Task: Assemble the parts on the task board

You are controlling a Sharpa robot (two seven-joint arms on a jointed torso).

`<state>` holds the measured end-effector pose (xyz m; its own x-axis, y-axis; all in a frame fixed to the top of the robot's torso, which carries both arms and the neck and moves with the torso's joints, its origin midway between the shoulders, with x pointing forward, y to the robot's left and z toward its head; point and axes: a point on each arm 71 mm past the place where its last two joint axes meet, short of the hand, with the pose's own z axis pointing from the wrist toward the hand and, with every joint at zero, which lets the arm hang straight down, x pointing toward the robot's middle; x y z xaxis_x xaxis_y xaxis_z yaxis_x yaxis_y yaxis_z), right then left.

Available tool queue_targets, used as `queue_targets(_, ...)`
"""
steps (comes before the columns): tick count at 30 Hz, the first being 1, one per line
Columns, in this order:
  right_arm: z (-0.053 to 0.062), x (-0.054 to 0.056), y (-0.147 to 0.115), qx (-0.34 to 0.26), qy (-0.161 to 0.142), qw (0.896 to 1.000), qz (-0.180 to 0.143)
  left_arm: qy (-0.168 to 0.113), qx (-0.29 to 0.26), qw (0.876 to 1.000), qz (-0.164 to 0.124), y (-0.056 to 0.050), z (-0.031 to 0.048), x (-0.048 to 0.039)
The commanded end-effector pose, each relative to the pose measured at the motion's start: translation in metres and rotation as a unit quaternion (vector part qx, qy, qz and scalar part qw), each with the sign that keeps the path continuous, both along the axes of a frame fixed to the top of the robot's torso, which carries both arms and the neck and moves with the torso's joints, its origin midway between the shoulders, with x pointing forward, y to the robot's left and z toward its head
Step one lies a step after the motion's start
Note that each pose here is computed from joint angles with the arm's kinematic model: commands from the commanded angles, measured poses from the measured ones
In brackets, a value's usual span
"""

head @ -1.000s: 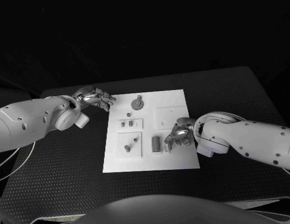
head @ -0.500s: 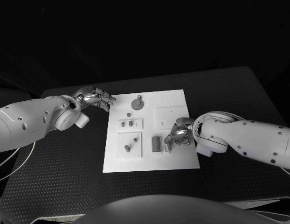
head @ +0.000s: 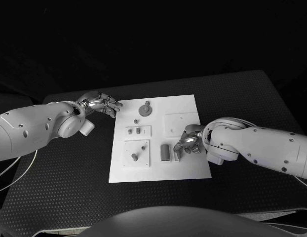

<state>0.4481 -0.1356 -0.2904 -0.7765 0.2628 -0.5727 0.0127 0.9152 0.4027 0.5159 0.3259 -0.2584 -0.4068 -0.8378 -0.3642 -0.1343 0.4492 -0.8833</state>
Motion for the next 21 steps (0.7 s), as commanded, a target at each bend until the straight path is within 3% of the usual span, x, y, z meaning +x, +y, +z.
queue_targets(1,-0.004,-0.0029,0.0026,-0.006,0.005,1.0,0.014,-0.002,-0.003,1.0,-0.007,-0.003,0.0006,0.0001)
queue_targets(21,-0.0045,-0.0095,0.0062,-0.002,0.01,1.0,0.02,-0.001,-0.003,1.0,-0.007,-0.0024,0.0006,0.0001)
